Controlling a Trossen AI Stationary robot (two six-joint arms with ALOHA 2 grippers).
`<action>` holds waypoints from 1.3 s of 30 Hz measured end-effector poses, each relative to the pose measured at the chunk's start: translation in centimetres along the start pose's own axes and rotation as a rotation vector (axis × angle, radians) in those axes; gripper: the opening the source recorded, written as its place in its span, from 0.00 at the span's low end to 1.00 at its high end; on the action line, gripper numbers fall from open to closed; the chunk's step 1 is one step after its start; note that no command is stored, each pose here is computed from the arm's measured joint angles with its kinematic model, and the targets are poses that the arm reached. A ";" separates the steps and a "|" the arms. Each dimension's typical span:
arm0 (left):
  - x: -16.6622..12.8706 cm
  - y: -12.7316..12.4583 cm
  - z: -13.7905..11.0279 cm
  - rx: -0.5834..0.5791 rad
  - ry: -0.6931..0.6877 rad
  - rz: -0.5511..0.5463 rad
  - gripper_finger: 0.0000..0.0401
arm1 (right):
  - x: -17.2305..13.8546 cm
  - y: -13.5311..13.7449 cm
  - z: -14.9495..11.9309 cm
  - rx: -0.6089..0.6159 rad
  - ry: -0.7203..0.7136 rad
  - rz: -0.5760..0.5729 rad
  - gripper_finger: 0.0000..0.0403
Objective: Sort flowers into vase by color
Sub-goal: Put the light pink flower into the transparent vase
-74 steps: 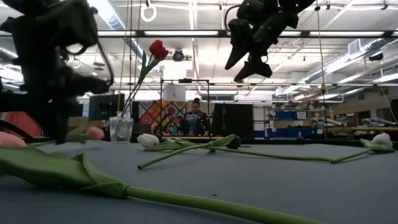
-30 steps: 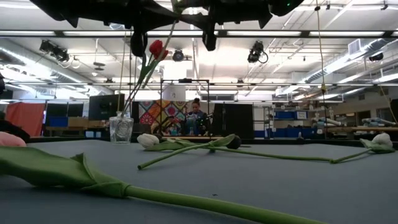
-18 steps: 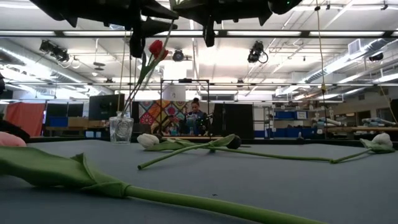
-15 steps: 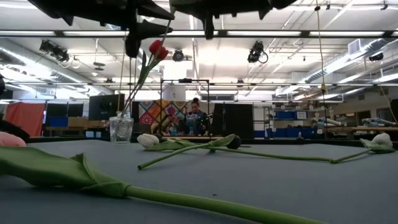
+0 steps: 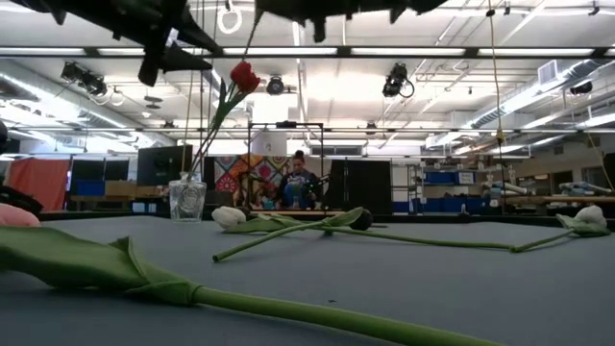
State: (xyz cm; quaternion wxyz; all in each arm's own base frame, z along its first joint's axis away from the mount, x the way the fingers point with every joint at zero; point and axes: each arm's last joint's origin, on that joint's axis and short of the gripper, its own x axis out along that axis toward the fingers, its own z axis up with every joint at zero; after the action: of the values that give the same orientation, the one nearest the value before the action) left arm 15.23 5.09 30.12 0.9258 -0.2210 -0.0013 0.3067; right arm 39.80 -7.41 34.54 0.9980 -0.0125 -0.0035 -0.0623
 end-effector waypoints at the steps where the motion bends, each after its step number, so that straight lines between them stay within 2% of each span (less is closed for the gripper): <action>1: -0.3 0.1 0.2 -0.006 -0.015 0.001 0.48 | 0.6 -0.1 -0.8 -0.006 0.012 0.004 0.01; 4: -1.3 0.5 1.1 -0.012 -0.069 -0.002 0.48 | 2.6 -0.2 -2.4 -0.014 0.057 0.006 0.01; 7: -2.3 1.0 1.4 -0.016 -0.088 0.010 0.47 | 4.4 -0.4 -2.8 -0.038 0.049 0.008 0.01; 16: -3.8 2.4 0.4 -0.025 0.021 0.103 0.47 | 8.8 -0.6 -4.3 -0.125 0.082 0.018 0.01; 23: -3.8 2.6 0.4 -0.018 0.008 0.142 0.47 | 9.7 -3.3 -3.8 -0.154 0.054 -0.042 0.01; 30: -3.8 2.6 0.4 -0.014 0.013 0.149 0.47 | 9.5 -6.3 -3.1 -0.139 -0.047 -0.130 0.01; 36: -3.8 2.7 0.3 -0.011 0.015 0.158 0.47 | 10.1 -7.2 -2.7 -0.122 -0.060 -0.105 0.01; 39: -3.8 2.7 0.3 -0.014 0.013 0.160 0.47 | 11.2 -7.3 -4.2 -0.115 -0.015 -0.091 0.01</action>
State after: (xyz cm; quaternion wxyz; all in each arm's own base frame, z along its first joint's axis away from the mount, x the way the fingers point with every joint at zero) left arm 10.60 5.00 29.83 0.8967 -0.2287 0.0203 0.3784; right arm 50.06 -16.18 30.63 0.9917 -0.0699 -0.0082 -0.1077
